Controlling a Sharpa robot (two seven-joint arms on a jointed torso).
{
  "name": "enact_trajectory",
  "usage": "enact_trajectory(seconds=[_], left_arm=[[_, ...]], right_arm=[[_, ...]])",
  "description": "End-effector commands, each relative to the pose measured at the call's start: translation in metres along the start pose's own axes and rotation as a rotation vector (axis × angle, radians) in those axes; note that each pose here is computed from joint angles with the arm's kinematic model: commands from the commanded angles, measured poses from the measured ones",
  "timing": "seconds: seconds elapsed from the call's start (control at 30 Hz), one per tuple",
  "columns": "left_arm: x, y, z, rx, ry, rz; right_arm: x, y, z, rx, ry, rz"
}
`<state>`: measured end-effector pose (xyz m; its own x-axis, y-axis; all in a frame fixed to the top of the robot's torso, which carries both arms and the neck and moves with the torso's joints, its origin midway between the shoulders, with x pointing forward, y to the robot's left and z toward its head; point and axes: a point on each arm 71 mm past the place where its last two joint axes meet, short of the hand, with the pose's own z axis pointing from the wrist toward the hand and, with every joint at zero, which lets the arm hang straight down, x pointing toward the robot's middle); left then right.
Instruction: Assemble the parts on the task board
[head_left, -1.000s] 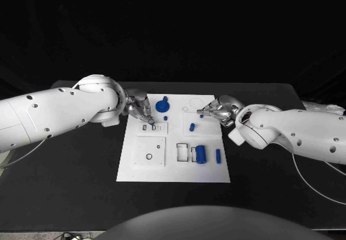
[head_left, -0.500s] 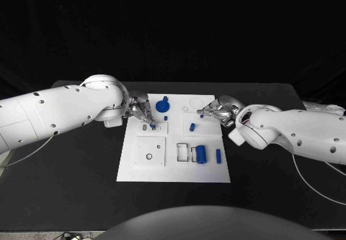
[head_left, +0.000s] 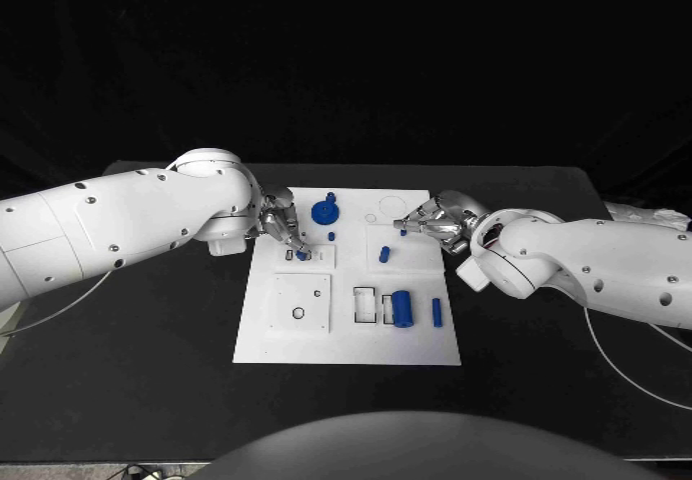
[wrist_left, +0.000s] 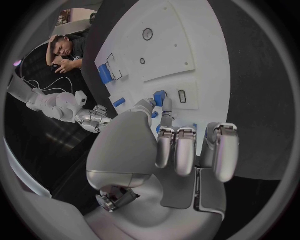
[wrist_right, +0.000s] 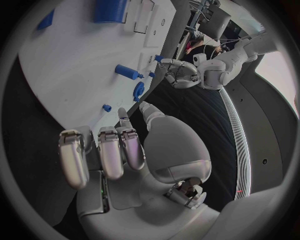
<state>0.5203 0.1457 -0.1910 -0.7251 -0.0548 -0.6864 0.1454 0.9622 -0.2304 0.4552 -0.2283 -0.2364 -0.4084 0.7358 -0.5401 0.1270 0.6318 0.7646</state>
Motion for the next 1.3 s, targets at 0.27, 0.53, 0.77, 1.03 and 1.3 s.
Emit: enact_trajectory(seconds=[0.27,0.53,0.77,1.03,1.3], left_arm=[[-0.0022,0.0031,0.0009,-0.064,-0.012,-0.017],[-0.0051,0.0019,0.0030,-0.061,-0.033,-0.038],[-0.0075,0.0032,0.0046,-0.059,-0.043,-0.058],[-0.0080,0.0029,0.0058,-0.058,-0.039,-0.069],[-0.0049,-0.0001,0.0072,-0.053,-0.018,-0.066]], right_arm=[[0.0007,0.0005,-0.0002,-0.008,0.006,-0.007],[0.0007,0.0005,-0.0003,-0.009,0.006,-0.007],[0.0003,0.0003,-0.0002,-0.009,0.003,-0.007],[0.0005,0.0007,-0.0001,-0.011,0.003,-0.007],[0.0008,0.0010,0.0000,-0.011,0.002,-0.006]])
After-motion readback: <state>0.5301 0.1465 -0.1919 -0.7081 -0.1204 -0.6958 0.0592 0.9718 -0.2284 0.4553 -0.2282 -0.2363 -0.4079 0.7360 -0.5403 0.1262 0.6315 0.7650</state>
